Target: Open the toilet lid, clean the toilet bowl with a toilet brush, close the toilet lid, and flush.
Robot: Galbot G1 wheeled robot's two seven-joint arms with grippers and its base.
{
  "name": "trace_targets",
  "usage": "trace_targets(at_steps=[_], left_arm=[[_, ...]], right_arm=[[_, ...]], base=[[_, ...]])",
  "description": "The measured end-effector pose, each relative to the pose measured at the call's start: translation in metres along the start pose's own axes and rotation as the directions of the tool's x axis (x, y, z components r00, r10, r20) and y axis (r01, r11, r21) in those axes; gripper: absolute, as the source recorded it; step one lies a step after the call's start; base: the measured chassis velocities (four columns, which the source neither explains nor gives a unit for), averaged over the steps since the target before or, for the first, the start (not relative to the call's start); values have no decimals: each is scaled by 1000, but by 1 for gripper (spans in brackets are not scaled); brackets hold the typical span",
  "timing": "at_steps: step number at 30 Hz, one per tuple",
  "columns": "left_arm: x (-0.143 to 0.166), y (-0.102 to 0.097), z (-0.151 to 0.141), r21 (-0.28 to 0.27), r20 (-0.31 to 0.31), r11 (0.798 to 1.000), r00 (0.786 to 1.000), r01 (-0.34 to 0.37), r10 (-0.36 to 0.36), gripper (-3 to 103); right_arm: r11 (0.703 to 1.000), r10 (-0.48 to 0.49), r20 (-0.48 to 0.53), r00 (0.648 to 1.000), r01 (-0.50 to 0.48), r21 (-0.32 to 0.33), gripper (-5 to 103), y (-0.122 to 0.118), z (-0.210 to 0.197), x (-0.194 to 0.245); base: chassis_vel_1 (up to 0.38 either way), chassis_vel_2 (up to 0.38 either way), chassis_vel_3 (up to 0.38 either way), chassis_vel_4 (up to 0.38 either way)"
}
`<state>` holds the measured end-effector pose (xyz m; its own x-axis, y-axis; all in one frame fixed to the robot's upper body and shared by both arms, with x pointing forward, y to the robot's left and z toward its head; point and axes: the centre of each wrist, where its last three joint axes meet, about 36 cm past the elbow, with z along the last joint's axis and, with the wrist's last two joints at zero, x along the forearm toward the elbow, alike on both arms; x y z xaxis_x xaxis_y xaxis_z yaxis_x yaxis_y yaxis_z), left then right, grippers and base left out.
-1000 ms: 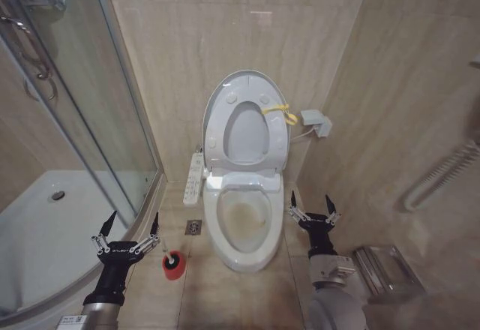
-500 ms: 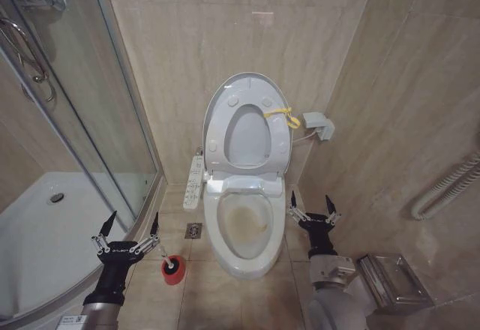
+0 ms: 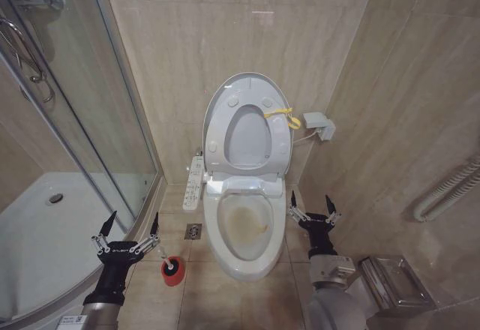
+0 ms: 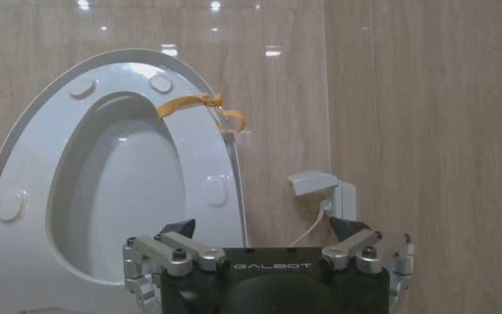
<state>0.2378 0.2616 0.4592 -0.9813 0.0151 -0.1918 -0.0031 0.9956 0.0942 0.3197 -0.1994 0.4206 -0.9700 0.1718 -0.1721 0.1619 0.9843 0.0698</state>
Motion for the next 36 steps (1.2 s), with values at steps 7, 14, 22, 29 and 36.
trace_targets(at_steps=[7, 14, 22, 29, 36], left_arm=[[0, 0, 0, 0, 0, 1000, 1000, 0, 0, 100], [0, 0, 0, 0, 0, 1000, 1000, 0, 0, 100], [-11, 4, 6, 6, -39, 1000, 999, 21, -21, 100], [-46, 17, 24, 26, -171, 995, 982, 91, -86, 100], [-81, 21, 36, 17, -186, 989, 972, 146, -141, 100]], right_arm=[[1000, 0, 0, 1000, 0, 0, 100, 0, 0, 0], [1000, 0, 0, 1000, 0, 0, 100, 0, 0, 0], [1000, 0, 0, 1000, 0, 0, 100, 0, 0, 0], [1000, 0, 0, 1000, 0, 0, 100, 0, 0, 0], [1000, 0, 0, 1000, 0, 0, 100, 0, 0, 0]], base=[[0, 0, 0, 0], [0, 0, 0, 0], [0, 0, 0, 0], [0, 0, 0, 0], [0, 0, 0, 0]])
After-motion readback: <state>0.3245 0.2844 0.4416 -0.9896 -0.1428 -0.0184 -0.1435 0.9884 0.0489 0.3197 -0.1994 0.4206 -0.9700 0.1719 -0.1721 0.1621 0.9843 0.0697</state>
